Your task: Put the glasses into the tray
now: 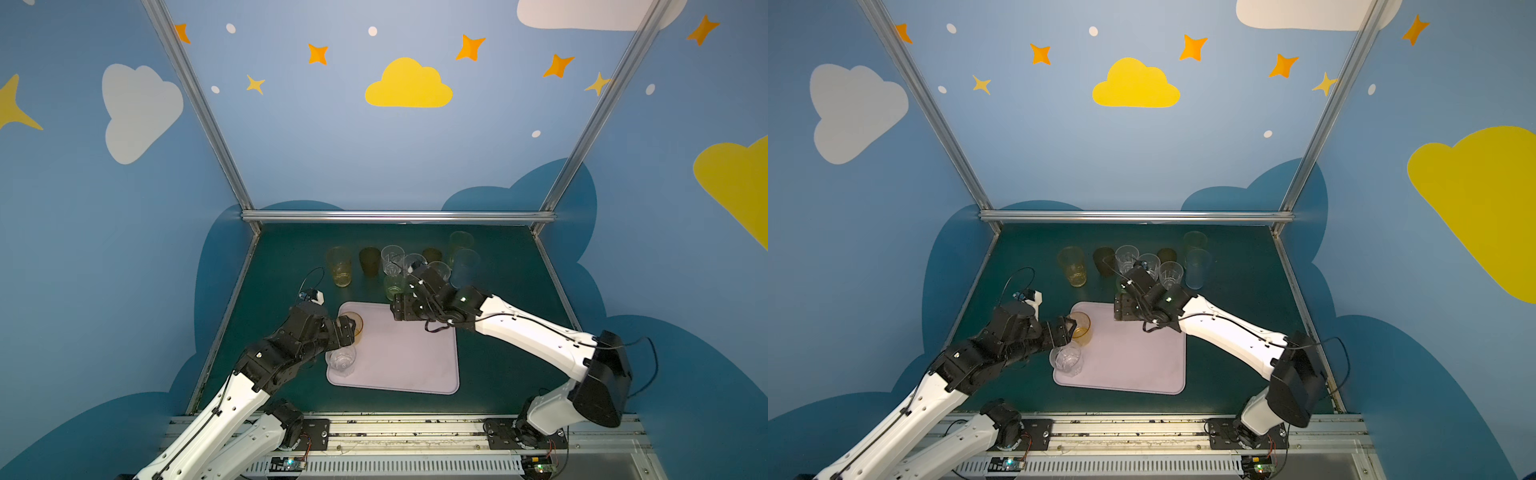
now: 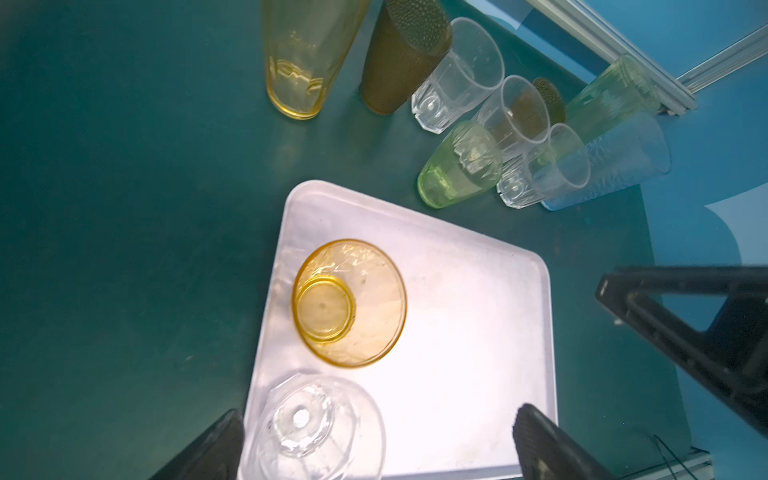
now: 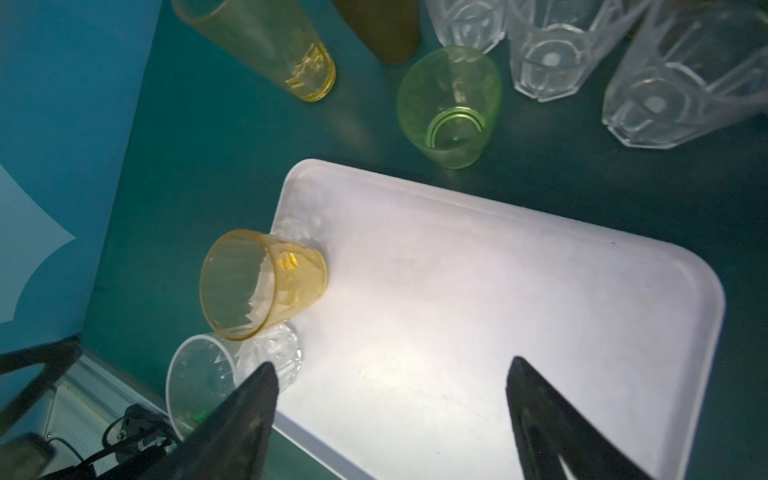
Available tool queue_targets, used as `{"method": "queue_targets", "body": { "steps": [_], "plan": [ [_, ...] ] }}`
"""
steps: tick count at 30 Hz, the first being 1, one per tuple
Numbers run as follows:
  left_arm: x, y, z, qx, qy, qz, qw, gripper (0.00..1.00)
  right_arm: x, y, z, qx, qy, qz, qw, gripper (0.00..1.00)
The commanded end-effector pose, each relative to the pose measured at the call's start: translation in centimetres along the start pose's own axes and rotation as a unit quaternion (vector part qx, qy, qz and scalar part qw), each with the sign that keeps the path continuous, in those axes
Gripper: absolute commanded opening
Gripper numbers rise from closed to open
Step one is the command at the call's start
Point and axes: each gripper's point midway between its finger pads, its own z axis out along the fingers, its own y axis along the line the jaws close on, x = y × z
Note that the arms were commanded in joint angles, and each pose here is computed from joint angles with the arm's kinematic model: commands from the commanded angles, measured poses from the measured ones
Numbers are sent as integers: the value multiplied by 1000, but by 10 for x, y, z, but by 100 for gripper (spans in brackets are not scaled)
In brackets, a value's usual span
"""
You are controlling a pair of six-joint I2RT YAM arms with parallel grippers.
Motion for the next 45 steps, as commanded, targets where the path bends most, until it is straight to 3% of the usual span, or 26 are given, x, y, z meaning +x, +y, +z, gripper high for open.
{"method": "queue_targets", "body": {
  "steps": [1,14,24,35,37,42,45],
  "plan": [
    [-19,-18,4,18,-18,2,1000,100,-6,-15,-23,-27,-25,12,999,86],
    [-44,-57,56,24,0,25,999,100,5,-68,-88,-54,-87,21,994,86],
    [-57,-77,96,7,31,47,998,100,20,-79,-99,-79,-110,27,990,87],
    [-50,-85,144,-17,90,63,994,100,26,-77,-99,-110,-129,34,985,87],
    [-50,-83,151,-28,96,65,993,96,27,-78,-97,-110,-128,38,985,87],
    [-50,-79,168,-58,115,77,989,72,31,-80,-92,-109,-125,46,985,87],
    [-50,-77,176,-71,122,81,987,67,32,-81,-90,-108,-123,50,985,87]
  ]
}}
